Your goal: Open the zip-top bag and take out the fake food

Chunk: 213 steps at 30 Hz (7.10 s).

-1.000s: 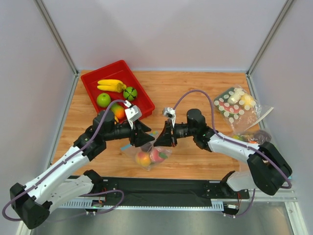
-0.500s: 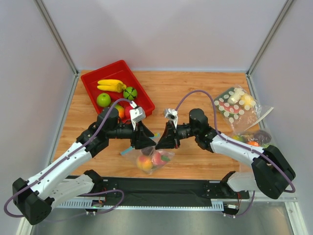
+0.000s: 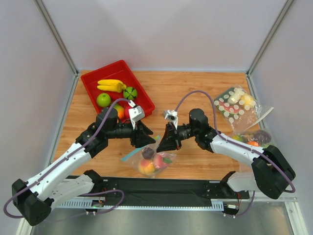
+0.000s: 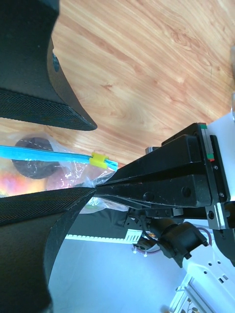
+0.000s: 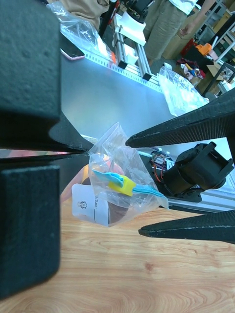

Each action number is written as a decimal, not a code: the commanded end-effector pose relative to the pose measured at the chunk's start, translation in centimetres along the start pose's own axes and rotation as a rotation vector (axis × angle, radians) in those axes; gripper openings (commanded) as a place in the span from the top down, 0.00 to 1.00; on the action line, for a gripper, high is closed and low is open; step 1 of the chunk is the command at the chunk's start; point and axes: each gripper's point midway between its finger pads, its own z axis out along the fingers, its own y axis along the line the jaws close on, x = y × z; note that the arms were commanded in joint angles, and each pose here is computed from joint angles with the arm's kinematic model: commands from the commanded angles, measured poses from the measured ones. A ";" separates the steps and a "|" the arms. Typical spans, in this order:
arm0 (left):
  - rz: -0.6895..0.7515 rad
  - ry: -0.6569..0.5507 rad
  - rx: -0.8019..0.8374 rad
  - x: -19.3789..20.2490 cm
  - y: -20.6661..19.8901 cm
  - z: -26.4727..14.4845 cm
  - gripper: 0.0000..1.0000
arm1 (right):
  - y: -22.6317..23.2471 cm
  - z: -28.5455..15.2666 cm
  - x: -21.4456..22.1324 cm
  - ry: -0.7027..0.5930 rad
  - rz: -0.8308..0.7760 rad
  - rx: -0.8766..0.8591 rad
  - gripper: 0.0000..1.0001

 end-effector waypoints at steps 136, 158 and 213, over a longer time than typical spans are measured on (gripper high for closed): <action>-0.109 0.177 0.091 2.9 -2.4 -0.1 1.00 | -6.6 -8.0 -4.8 -0.245 -0.187 0.597 1.00; -0.108 0.193 0.076 3.3 -2.3 -0.1 1.00 | -10.4 -13.0 -6.0 -0.326 -0.132 0.761 1.00; -0.062 0.239 -0.522 3.3 6.6 6.1 1.00 | -11.1 -19.4 -0.6 -0.387 0.359 1.242 0.34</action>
